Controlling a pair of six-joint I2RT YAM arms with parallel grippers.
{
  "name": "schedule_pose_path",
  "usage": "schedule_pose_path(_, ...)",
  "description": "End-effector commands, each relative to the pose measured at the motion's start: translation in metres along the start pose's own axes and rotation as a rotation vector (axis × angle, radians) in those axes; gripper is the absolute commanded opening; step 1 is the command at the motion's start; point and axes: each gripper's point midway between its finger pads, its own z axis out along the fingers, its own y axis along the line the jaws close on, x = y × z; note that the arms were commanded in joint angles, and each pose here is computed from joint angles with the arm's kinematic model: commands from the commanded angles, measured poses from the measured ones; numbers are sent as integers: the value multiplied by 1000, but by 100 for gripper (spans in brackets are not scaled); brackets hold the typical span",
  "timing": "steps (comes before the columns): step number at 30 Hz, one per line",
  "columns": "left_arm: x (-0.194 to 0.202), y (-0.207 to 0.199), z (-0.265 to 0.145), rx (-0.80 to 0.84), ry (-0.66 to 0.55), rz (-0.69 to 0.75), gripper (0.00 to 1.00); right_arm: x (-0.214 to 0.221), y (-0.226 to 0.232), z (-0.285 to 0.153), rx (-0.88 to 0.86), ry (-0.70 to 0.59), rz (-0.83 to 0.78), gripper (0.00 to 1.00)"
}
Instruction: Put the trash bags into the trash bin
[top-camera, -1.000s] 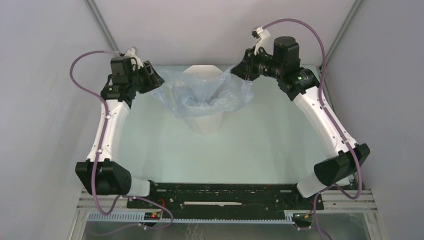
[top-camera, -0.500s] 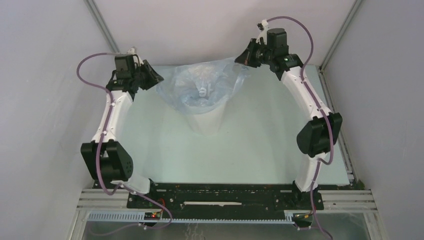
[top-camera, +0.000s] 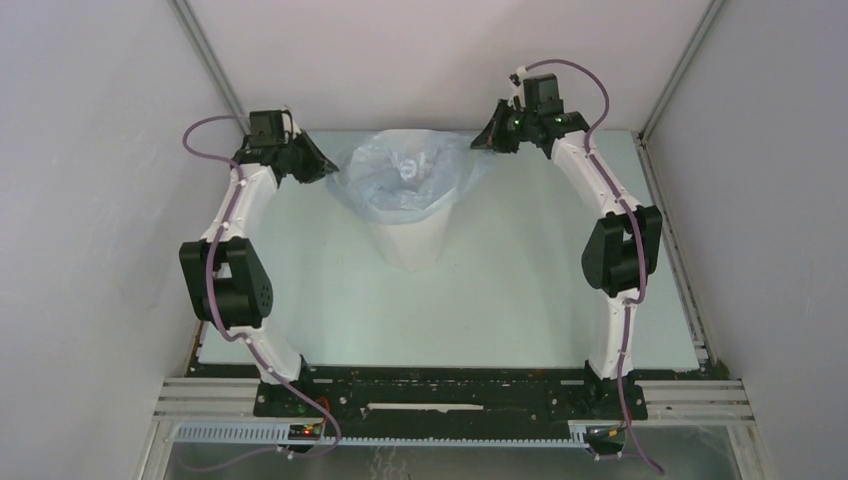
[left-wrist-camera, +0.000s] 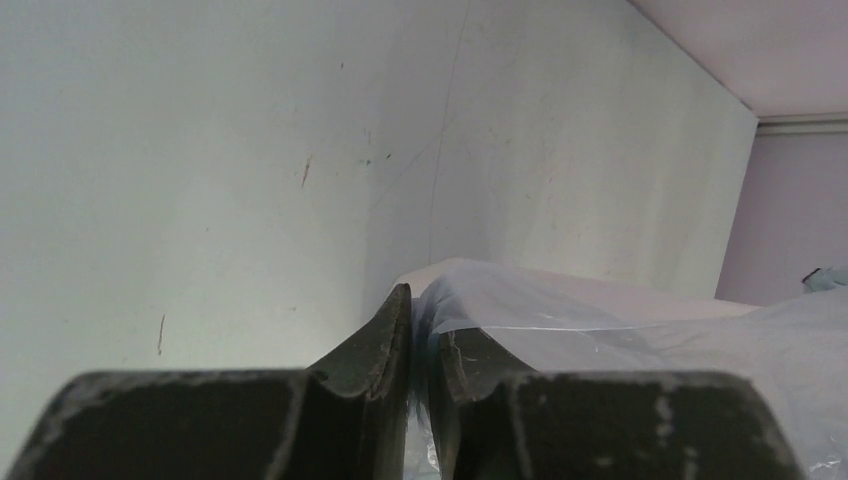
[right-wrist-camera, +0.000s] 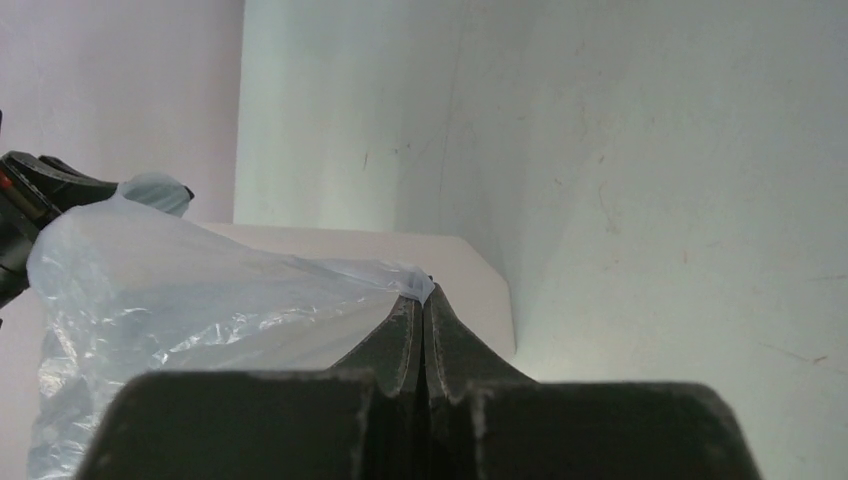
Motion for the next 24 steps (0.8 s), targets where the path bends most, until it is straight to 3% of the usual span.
schedule_pose_path(1,9,5,-11,-14,23,4,18,23,-5,-5,-14,70,73,0)
schedule_pose_path(7,48,22,-27,-45,97,21,18,56,-5,-21,-20,178,115,2)
schedule_pose_path(11,65,28,-37,-52,129,27,23,54,0,-35,-14,193,79,17)
schedule_pose_path(14,60,21,-51,-54,101,46,36,39,12,-53,-36,185,76,33)
schedule_pose_path(18,42,16,-80,-99,22,73,67,30,15,-86,-35,177,122,53)
schedule_pose_path(24,34,14,-119,-104,-96,-9,88,45,14,-121,-95,143,239,78)
